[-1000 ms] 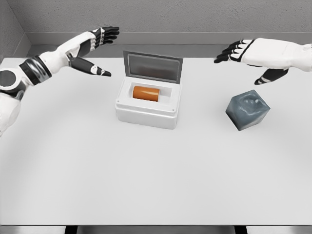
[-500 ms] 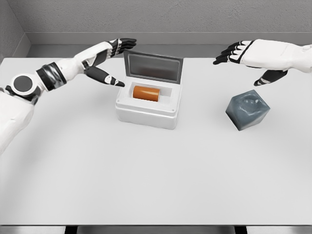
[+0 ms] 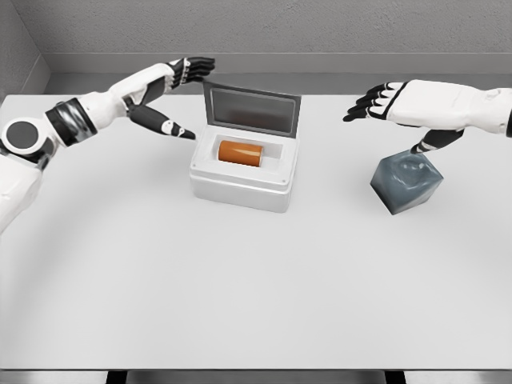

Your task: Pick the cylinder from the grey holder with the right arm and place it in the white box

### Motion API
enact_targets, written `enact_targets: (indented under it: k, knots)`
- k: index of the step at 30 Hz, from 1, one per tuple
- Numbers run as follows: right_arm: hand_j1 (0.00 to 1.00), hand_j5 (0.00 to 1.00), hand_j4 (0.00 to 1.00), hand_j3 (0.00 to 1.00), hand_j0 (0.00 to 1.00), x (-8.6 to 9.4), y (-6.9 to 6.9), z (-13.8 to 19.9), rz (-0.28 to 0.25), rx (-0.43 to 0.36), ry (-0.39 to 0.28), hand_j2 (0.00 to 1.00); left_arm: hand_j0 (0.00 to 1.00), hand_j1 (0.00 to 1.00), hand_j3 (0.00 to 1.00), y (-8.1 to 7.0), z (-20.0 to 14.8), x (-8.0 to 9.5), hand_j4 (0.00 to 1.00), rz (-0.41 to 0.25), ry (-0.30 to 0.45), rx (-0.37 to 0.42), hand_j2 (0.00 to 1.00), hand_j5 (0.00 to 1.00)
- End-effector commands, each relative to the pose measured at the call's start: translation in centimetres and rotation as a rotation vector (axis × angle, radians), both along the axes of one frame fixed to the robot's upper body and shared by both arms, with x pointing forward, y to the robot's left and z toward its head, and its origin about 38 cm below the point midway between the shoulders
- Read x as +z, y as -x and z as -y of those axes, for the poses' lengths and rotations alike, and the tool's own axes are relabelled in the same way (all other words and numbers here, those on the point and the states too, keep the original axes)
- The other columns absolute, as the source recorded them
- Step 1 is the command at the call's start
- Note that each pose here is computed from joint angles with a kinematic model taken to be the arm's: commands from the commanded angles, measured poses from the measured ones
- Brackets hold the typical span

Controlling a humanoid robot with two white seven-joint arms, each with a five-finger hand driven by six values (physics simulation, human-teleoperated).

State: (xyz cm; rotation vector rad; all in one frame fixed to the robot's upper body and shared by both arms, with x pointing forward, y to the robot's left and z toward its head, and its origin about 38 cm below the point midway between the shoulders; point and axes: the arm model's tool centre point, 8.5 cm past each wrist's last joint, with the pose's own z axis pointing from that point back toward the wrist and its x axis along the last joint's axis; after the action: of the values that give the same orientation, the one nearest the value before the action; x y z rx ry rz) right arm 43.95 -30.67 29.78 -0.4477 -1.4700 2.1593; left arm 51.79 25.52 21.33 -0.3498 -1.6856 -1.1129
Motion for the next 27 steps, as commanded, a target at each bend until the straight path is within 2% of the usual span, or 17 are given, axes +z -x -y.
enact_targets:
  k: [1,6,8,10,13,18,23,27]
  knots:
    - [1.0,1.0,1.0,1.0,1.0,0.1,0.0,0.1,0.001,-0.004,-0.003,1.0,1.0,1.0,1.0,0.0,-0.5,0.2,1.0,-0.003,0.016,0.007,1.0,1.0]
    - [1.0,1.0,1.0,1.0,1.0,-0.2,-0.1,-1.1,-0.003,0.021,-0.02,1.0,1.0,1.0,1.0,0.1,-0.5,0.2,1.0,0.001,0.034,0.006,1.0,1.0]
    - [1.0,1.0,1.0,1.0,1.0,-1.0,-0.1,-2.1,-0.017,0.043,-0.025,1.0,1.0,1.0,1.0,0.0,0.0,0.1,1.0,-0.003,0.04,0.0,1.0,1.0]
    - [1.0,1.0,1.0,1.0,1.0,-1.0,-0.1,-2.2,-0.018,0.044,-0.024,1.0,1.0,1.0,1.0,-0.2,0.2,0.6,1.0,0.002,0.042,0.0,1.0,1.0]
    - [1.0,1.0,1.0,1.0,1.0,-0.8,-0.1,-2.0,-0.014,0.041,-0.019,1.0,1.0,1.0,1.0,-0.3,1.4,0.1,1.0,-0.004,0.042,-0.018,1.0,1.0]
    - [1.0,1.0,1.0,1.0,1.0,-0.9,0.0,-2.0,-0.017,0.041,-0.019,1.0,1.0,1.0,1.0,0.0,0.8,0.1,1.0,-0.001,0.04,-0.014,1.0,1.0]
    - [1.0,1.0,1.0,1.0,1.0,-0.9,0.0,-1.9,-0.016,0.04,-0.017,1.0,1.0,1.0,1.0,0.5,1.0,0.7,1.0,0.009,0.066,-0.036,1.0,1.0]
    - [1.0,1.0,1.0,1.0,1.0,-0.9,0.0,-1.9,-0.016,0.04,-0.017,1.0,1.0,1.0,1.0,0.7,1.0,0.4,1.0,0.006,0.067,-0.038,1.0,1.0]
